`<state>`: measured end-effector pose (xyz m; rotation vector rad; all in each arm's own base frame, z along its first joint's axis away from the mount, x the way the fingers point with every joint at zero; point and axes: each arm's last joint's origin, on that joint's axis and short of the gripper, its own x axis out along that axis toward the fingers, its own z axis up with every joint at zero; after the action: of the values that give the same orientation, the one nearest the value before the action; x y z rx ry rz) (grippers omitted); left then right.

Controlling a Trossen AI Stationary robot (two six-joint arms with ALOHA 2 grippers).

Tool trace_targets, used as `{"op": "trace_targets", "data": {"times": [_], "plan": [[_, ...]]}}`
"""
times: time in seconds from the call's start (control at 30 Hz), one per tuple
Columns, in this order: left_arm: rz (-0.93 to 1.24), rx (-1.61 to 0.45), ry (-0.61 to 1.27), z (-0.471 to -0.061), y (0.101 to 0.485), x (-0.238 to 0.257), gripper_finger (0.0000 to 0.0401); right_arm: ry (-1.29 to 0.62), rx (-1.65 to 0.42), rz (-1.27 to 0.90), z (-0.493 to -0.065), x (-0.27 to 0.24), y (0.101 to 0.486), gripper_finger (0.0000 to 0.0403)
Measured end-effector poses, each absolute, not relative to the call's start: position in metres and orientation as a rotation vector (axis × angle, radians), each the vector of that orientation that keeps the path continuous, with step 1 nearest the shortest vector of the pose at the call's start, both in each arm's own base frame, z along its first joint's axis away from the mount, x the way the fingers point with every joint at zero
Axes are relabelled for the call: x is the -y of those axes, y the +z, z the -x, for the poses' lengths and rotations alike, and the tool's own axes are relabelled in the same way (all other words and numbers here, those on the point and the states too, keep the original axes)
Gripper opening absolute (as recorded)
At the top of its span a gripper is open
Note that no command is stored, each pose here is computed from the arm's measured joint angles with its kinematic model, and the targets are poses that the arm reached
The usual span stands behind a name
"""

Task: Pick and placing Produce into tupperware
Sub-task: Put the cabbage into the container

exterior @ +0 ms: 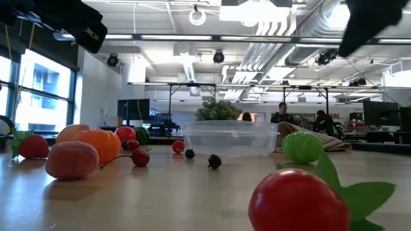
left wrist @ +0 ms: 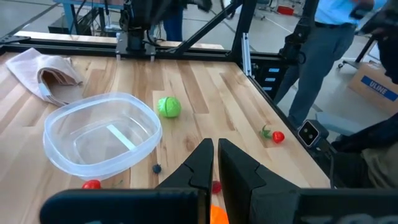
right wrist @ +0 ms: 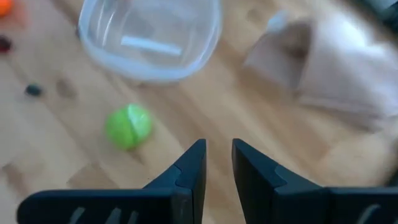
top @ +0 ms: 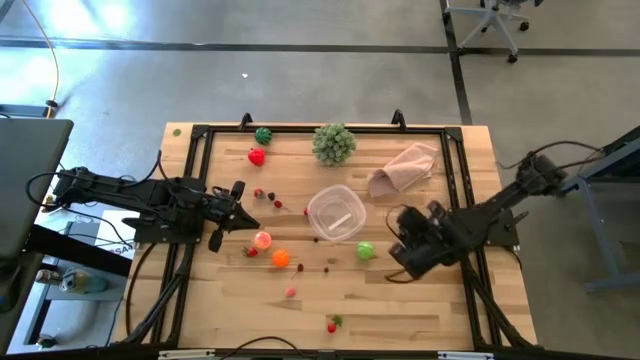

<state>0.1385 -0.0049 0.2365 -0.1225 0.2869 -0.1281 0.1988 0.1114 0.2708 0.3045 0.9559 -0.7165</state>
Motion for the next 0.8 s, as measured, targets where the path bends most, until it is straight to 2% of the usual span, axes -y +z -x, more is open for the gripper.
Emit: {"op": "trace_targets", "data": {"times": [0.2,0.3,0.6,0.8], "plan": [[0.126,-0.287,-0.128,-0.138,0.236,0.005,0.0014,-0.54,-0.918,-0.348,-0.186,-0.115,0.226,0.0068],[0.126,-0.288,-0.127,-0.138,0.236,0.005,0.0014,-0.432,-0.925,-0.28,-0.189,-0.117,0.214,0.0068],[0.127,-0.29,-0.127,-0.138,0.236,0.005,0.0014,-0.282,-0.71,-0.127,-0.204,-0.122,0.203,0.0068],[0.128,-0.299,-0.127,-0.138,0.235,0.005,0.0014,-0.271,-0.708,-0.096,-0.204,-0.122,0.203,0.0088]]}}
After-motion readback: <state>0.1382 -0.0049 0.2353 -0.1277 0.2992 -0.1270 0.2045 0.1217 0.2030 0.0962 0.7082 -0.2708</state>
